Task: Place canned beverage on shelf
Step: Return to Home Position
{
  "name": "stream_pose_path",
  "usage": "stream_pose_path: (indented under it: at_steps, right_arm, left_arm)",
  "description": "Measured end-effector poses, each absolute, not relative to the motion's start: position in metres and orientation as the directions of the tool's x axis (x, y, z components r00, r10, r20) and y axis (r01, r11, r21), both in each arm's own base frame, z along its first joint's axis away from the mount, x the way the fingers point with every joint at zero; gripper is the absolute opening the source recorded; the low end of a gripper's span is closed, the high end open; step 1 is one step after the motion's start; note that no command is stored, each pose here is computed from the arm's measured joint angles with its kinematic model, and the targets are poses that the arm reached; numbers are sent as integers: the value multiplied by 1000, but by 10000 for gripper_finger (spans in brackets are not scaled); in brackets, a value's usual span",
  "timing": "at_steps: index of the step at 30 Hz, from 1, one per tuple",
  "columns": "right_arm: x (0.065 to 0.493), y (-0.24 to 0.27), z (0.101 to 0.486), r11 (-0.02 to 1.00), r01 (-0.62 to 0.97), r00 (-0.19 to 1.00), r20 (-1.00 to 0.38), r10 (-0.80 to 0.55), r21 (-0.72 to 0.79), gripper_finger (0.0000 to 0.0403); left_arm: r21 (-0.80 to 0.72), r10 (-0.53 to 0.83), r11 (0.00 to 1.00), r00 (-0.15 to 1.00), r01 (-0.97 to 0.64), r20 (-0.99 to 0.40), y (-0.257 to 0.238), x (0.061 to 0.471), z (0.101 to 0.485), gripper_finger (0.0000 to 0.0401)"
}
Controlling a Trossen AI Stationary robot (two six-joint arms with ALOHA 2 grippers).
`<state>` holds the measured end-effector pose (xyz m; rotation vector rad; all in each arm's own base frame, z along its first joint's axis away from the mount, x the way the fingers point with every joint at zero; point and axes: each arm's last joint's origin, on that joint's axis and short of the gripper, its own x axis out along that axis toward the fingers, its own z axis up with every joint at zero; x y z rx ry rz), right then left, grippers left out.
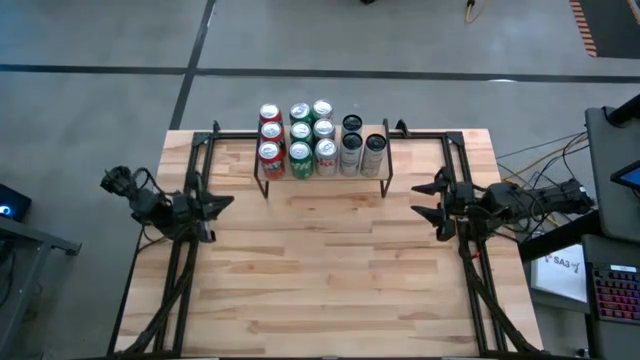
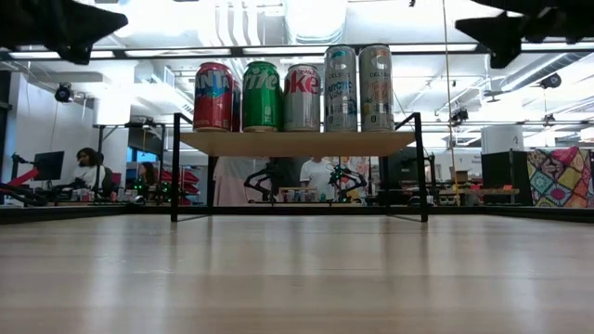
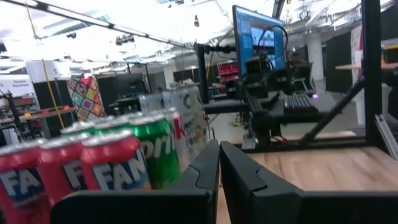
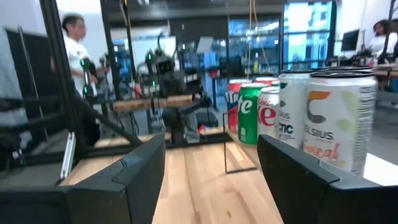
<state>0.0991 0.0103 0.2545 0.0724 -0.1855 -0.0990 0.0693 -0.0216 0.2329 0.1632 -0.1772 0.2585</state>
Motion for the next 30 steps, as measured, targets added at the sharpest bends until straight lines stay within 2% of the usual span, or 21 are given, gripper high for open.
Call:
stream_pose_path:
  at_steps: [7, 12, 17, 20, 25, 30]
  right_arm:
    - [87, 8, 224, 990, 85, 963, 248, -110, 109, 240]
    - [93, 8, 190, 989, 120, 965, 224, -136, 82, 240]
    - [95, 5, 182, 973, 227, 962, 147, -231, 46, 240]
    - [96, 5, 180, 973, 233, 965, 121, -231, -2, 240]
    - [96, 4, 176, 963, 259, 964, 84, -253, -70, 240]
    - [97, 4, 174, 964, 255, 966, 67, -251, -76, 240]
  left_arm:
    - [88, 233, 965, 959, -249, 161, -26, 76, 212, 0]
    - [63, 239, 966, 957, -252, 162, -30, 82, 188, 0]
    - [40, 249, 966, 962, -254, 111, -30, 84, 181, 0]
    - [39, 350, 934, 932, -354, 91, -27, 83, 179, 0]
    - [11, 608, 793, 793, -609, 41, -20, 80, 176, 0]
    - [84, 654, 751, 755, -654, 33, -19, 79, 176, 0]
